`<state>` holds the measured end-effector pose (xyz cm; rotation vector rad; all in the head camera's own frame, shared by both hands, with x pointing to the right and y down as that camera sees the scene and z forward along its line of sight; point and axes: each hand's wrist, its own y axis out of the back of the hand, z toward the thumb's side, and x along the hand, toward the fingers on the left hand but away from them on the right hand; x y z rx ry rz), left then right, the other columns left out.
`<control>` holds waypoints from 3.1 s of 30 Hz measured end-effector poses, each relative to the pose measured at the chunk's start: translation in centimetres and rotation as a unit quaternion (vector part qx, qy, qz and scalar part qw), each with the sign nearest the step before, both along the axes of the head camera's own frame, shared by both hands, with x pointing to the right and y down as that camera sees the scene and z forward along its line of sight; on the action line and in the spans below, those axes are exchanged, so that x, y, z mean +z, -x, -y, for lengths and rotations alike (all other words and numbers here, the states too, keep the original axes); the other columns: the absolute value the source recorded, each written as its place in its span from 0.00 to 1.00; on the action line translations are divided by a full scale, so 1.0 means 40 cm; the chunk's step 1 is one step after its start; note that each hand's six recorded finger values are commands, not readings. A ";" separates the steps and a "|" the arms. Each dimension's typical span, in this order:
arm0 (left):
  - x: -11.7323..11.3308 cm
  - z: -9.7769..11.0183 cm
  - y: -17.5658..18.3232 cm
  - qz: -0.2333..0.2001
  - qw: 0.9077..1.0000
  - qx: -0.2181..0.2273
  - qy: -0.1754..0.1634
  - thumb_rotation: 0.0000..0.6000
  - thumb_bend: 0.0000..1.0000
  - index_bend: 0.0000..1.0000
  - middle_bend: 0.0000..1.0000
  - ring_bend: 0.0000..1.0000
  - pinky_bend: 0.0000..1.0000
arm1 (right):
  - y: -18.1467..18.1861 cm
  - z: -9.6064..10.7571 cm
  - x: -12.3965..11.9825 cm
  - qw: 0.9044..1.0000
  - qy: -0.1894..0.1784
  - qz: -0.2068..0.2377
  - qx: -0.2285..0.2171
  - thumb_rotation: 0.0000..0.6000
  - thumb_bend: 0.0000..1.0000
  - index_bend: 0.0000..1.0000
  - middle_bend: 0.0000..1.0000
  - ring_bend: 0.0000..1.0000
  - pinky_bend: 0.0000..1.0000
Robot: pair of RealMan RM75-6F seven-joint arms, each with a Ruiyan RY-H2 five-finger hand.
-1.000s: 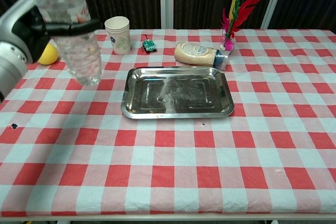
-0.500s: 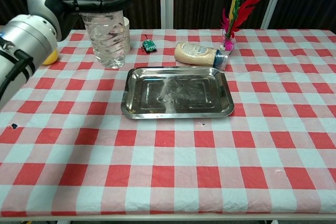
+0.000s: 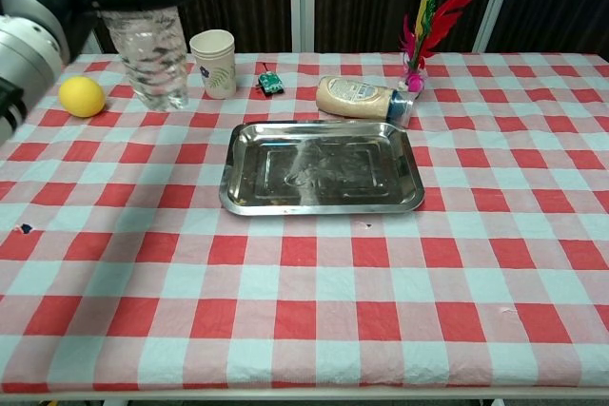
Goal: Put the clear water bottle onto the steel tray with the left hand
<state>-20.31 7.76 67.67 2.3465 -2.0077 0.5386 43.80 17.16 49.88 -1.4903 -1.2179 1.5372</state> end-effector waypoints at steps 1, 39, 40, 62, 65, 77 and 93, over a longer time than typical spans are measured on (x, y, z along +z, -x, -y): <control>0.002 -0.005 -0.006 -0.003 1.000 -0.002 0.000 1.00 0.18 0.68 0.68 0.53 0.58 | -0.001 0.001 -0.001 1.000 0.000 0.000 0.001 1.00 0.03 0.05 0.13 0.00 0.00; -0.073 0.065 0.056 0.025 0.998 -0.009 -0.052 1.00 0.19 0.67 0.68 0.53 0.57 | 0.004 -0.004 0.015 1.000 0.015 0.000 -0.003 1.00 0.04 0.05 0.13 0.00 0.00; -0.107 0.083 0.032 0.015 0.997 0.000 -0.073 1.00 0.19 0.67 0.68 0.53 0.58 | 0.004 -0.005 0.016 1.000 0.015 -0.001 -0.003 1.00 0.04 0.05 0.13 0.00 0.00; -0.028 -0.022 0.063 0.014 1.000 0.000 -0.014 1.00 0.19 0.67 0.68 0.53 0.58 | 0.005 -0.002 0.025 1.000 0.024 -0.001 -0.004 1.00 0.04 0.05 0.13 0.00 0.00; 0.026 -0.056 0.103 0.029 0.999 -0.020 0.021 1.00 0.19 0.67 0.68 0.53 0.58 | 0.010 -0.003 0.023 1.000 0.022 0.001 -0.007 1.00 0.04 0.05 0.13 0.00 0.00; 0.083 -0.104 -0.089 -0.004 1.000 0.022 -0.001 1.00 0.19 0.66 0.67 0.53 0.58 | -0.007 -0.004 -0.001 1.000 0.011 0.013 0.004 1.00 0.04 0.05 0.13 0.00 0.00; 0.165 -0.084 -0.240 -0.035 0.999 0.019 0.003 1.00 0.19 0.65 0.66 0.53 0.58 | -0.052 0.023 -0.011 0.999 0.007 0.025 0.032 1.00 0.04 0.05 0.13 0.00 0.00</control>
